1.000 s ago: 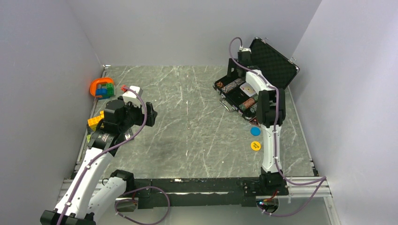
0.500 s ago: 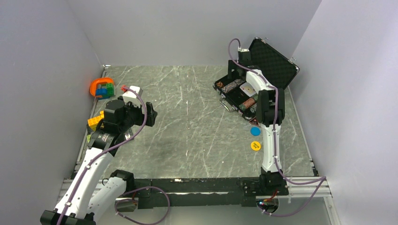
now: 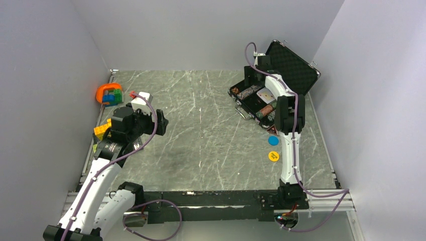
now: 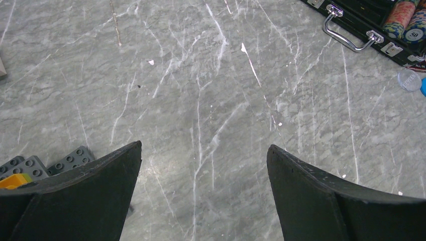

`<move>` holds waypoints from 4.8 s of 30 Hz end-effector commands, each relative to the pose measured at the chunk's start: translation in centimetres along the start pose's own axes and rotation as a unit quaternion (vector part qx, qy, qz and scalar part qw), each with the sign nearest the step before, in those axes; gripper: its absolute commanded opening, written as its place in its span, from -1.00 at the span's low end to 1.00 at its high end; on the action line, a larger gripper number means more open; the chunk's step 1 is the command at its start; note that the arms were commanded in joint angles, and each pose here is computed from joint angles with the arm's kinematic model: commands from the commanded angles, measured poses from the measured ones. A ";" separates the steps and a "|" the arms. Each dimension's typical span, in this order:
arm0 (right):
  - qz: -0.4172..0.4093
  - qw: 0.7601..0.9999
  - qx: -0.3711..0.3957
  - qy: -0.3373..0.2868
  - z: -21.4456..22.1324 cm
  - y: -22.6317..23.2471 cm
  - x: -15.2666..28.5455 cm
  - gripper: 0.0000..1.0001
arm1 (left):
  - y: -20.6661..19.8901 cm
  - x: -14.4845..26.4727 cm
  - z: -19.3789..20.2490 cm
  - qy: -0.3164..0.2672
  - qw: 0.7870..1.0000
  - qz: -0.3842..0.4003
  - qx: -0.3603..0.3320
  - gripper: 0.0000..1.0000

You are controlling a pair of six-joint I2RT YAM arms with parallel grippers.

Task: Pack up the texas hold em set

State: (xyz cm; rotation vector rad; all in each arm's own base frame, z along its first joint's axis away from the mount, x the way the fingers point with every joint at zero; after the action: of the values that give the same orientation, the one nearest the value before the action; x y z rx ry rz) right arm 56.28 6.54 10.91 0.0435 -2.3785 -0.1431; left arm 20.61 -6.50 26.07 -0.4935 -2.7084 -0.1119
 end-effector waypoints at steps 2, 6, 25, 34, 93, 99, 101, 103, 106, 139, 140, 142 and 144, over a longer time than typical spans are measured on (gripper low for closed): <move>-0.087 0.996 0.013 0.016 0.4 1.9 1.3 0.86 | -0.1 0.4 -1.2 -0.025 1.000 0.002 -0.005 0.97; -0.112 0.993 0.014 0.020 0.2 2.5 1.8 0.86 | -0.1 0.4 -1.3 -0.026 1.000 0.002 -0.005 0.97; -0.016 0.998 -0.008 -0.057 -4.3 1.4 12.3 0.99 | 0.0 0.4 -1.3 -0.025 1.000 -0.001 -0.006 0.97; 0.147 0.979 -0.141 -0.003 3.9 -2.2 24.1 0.99 | -0.1 0.4 -1.3 -0.026 1.000 0.000 -0.005 0.97; 0.205 0.954 -0.187 0.112 13.9 -9.7 19.9 -0.06 | -0.7 1.0 -1.6 -0.037 0.999 0.014 -0.011 0.97; 0.216 0.951 -0.190 0.111 13.7 -9.7 20.6 -0.65 | -0.7 0.9 -1.5 -0.034 0.999 0.013 -0.010 0.97; 0.219 0.951 -0.193 0.101 13.2 -9.6 21.6 -0.95 | -0.7 1.0 -1.6 -0.035 0.999 0.013 -0.011 0.97; 0.224 0.951 -0.196 0.082 12.4 -9.4 23.0 -1.00 | -0.6 0.9 -1.6 -0.034 0.999 0.012 -0.010 0.97; 0.224 0.953 -0.201 0.042 11.1 -9.0 25.1 -1.00 | -0.7 0.8 -1.5 -0.032 0.999 0.014 -0.010 0.97; 0.194 0.950 0.155 -0.187 -2.7 9.9 13.3 -1.00 | -0.6 0.2 -1.2 -0.017 1.000 0.017 -0.010 0.97; 0.189 0.949 0.162 -0.192 -2.8 9.9 12.9 -1.00 | -0.7 0.1 -1.2 -0.016 1.000 0.017 -0.010 0.97; 0.183 0.947 0.174 -0.197 -3.1 9.9 12.0 -1.00 | -0.6 0.1 -1.2 -0.016 1.000 0.017 -0.010 0.97; 0.185 0.946 0.183 -0.194 -3.2 9.8 10.8 -1.00 | -0.6 0.2 -1.2 -0.016 1.000 0.016 -0.010 0.97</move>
State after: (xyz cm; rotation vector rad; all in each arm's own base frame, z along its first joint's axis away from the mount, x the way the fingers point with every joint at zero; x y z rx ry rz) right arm 47.68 15.23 17.96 -0.2323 -2.5367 0.4980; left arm 20.38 -7.03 25.73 -0.5266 -2.6810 -0.1212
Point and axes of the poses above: each gripper's point midway between its finger pads, its own x axis back along the fingers, its own y axis along the line the jaws close on, z = x × y, the point moved 8 cm from there along x, back along the fingers, and after that the axes turned 8 degrees about -x, right-handed, at the moved point
